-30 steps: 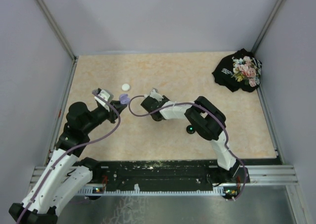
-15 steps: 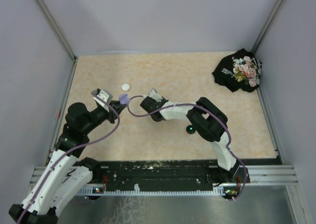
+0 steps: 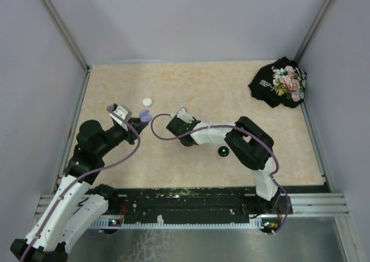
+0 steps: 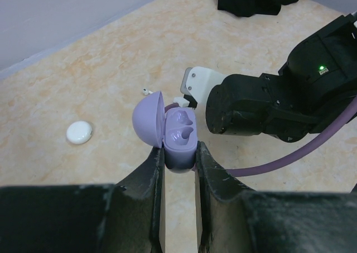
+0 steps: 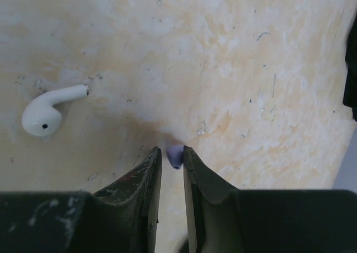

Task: Insert the wireless bluetooth earbuds into the charging case
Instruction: Pick up the earbud from the center of the board.

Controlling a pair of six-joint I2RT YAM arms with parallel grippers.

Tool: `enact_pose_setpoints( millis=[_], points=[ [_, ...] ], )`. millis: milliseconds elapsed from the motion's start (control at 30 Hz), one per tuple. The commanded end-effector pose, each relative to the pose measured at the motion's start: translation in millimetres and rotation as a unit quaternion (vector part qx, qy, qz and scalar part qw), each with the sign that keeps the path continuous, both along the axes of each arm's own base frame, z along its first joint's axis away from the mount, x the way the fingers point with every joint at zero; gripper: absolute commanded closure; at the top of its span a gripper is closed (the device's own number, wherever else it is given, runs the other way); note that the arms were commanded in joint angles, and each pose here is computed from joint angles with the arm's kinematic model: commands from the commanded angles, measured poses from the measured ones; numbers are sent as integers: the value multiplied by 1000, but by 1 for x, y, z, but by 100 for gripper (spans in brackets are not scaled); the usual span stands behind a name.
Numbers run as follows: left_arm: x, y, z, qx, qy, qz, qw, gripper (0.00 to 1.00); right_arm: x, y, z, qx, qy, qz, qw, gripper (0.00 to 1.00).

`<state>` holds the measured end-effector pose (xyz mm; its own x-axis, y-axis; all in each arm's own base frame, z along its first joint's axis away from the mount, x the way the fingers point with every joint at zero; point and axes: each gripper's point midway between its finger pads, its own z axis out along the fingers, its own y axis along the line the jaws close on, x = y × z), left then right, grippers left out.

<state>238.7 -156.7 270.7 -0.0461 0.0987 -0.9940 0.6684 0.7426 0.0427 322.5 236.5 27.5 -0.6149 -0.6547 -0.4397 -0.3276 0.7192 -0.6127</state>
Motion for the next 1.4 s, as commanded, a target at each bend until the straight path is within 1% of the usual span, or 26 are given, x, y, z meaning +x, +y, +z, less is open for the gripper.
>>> enact_pose_setpoints(
  millis=[0,267,433,567,800,967,1233,1367],
  points=[
    [0,1,1,-5,-3,3,1000,99,-26,21,-11,74,63,17,995,76],
    [0,1,1,-5,-3,3,1000,99,-43,35,-2,124,108,44,985,76],
    [0,1,0,-5,-1,1,1000,99,-47,41,19,155,135,82,975,75],
    [-1,1,0,-5,-1,1,1000,99,-45,37,30,186,162,113,962,72],
    [-1,1,0,-5,-1,0,1000,99,-45,25,30,203,192,148,949,65],
    [0,1,0,-5,0,0,1000,99,-48,27,19,205,209,146,945,65],
    [0,0,-1,-4,0,-1,1000,99,-45,28,11,235,194,89,948,68],
    [0,0,-1,-4,1,0,1000,99,-47,28,5,247,192,69,947,71]
  ],
)
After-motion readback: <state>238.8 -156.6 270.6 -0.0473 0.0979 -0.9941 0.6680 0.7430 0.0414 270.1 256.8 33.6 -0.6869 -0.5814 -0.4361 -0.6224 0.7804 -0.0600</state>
